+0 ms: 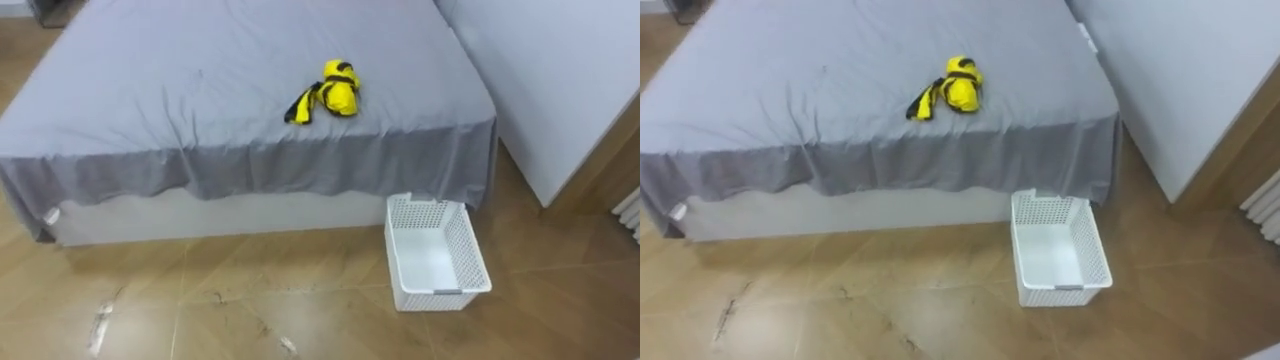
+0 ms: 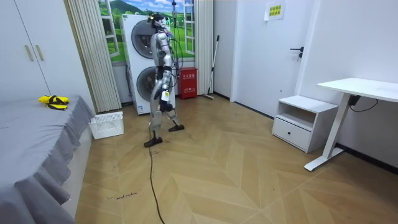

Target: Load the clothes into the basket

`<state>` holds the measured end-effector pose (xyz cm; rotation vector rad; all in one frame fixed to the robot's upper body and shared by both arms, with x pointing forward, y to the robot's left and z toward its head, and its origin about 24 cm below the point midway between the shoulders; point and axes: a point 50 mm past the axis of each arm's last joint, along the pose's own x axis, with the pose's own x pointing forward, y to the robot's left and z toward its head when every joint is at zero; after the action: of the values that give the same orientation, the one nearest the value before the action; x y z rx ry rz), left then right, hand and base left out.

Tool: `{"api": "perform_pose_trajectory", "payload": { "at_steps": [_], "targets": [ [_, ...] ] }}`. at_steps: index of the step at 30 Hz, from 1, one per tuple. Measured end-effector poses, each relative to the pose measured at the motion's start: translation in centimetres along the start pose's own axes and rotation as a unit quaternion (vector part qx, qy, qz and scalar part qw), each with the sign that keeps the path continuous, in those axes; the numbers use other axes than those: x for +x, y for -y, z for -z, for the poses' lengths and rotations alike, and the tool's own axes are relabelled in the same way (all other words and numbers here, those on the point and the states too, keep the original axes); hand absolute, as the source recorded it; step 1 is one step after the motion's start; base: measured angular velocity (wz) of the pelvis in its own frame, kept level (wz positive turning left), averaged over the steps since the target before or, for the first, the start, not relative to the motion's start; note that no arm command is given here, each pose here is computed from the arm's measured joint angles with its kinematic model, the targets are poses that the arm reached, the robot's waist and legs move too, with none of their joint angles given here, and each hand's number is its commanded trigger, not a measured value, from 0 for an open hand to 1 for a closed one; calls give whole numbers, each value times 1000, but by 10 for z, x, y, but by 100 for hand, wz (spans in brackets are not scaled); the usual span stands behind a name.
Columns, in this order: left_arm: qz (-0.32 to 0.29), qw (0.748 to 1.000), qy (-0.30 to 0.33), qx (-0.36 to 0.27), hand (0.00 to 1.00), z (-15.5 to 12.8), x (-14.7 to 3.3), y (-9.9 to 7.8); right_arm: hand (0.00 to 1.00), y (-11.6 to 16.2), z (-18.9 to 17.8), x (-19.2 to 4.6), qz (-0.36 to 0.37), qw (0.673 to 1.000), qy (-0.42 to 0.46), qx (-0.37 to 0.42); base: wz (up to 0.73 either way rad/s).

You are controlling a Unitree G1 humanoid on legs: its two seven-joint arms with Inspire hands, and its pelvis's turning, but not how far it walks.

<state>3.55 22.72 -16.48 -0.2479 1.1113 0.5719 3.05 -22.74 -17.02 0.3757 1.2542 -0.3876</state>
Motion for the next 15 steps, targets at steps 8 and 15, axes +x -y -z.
{"api": "perform_pose_trajectory", "payload": {
  "at_steps": [8,15],
  "targets": [
    [31,995,15,89,0,-7,2,14,0,-28,-39,1,-56,993,100,-13,-3],
    [77,985,36,148,0,-17,3,38,0,-64,-71,-5,-118,977,172,-36,43]
  ]
}}
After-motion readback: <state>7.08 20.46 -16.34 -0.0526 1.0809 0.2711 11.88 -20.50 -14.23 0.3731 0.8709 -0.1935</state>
